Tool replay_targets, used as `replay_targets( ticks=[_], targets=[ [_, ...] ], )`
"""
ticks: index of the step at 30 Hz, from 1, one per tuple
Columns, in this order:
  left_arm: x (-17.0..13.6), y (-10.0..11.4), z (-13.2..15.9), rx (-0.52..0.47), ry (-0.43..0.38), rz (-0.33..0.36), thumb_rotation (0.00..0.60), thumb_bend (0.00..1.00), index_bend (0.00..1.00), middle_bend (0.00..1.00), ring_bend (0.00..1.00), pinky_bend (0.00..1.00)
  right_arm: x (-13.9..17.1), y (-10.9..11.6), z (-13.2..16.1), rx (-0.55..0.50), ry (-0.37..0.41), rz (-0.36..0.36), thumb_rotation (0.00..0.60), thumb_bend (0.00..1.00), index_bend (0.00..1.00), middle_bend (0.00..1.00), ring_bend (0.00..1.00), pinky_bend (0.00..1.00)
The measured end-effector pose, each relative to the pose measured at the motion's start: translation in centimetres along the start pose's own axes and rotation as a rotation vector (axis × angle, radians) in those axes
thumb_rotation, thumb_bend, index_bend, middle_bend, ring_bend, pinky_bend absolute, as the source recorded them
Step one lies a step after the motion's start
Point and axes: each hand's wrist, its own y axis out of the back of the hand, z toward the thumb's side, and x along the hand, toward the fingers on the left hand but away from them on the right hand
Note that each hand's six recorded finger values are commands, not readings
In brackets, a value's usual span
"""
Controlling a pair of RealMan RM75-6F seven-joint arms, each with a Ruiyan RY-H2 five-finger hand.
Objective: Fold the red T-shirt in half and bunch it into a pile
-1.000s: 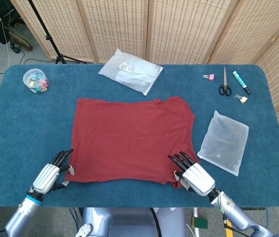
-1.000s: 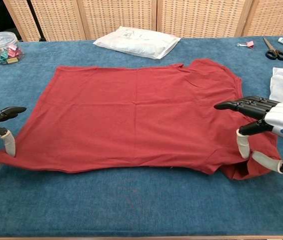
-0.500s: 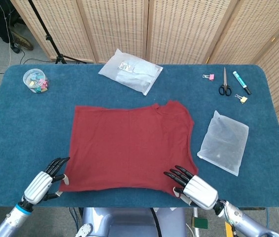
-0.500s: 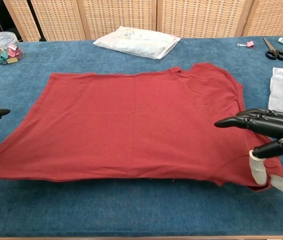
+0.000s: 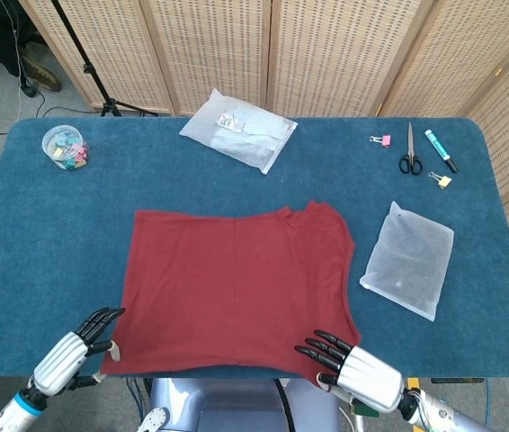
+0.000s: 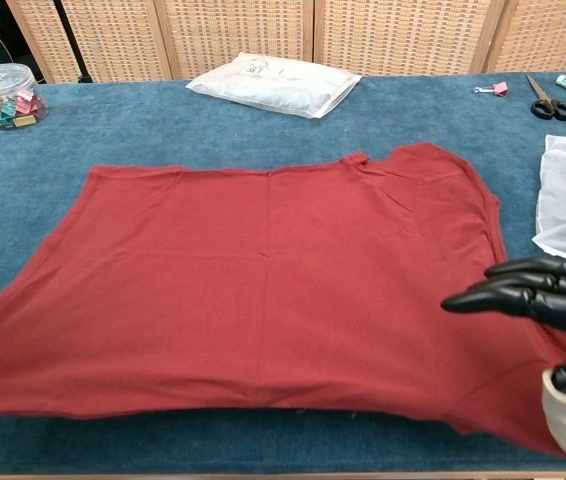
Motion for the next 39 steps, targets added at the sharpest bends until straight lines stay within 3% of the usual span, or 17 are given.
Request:
replay_targets(
  ticks=[10, 39],
  targets=[
    [-1.6, -1.0, 0.3, -0.054, 0.01, -0.04, 0.6, 0.54, 0.73, 0.0, 0.0, 0.0, 1.4, -0.8, 1.6, 0.006, 0.076, 0.033, 0.6, 0.67, 0.65, 0.04, 0.0, 0.0],
    [-3.8, -2.4, 2.3, -0.081, -0.056, -0.091, 0.6, 0.53, 0.73, 0.0, 0.0, 0.0, 4.7, -0.6, 2.8, -0.034, 0.141, 0.042, 0.6, 0.65, 0.65, 0.05, 0.0, 0.0]
  ],
)
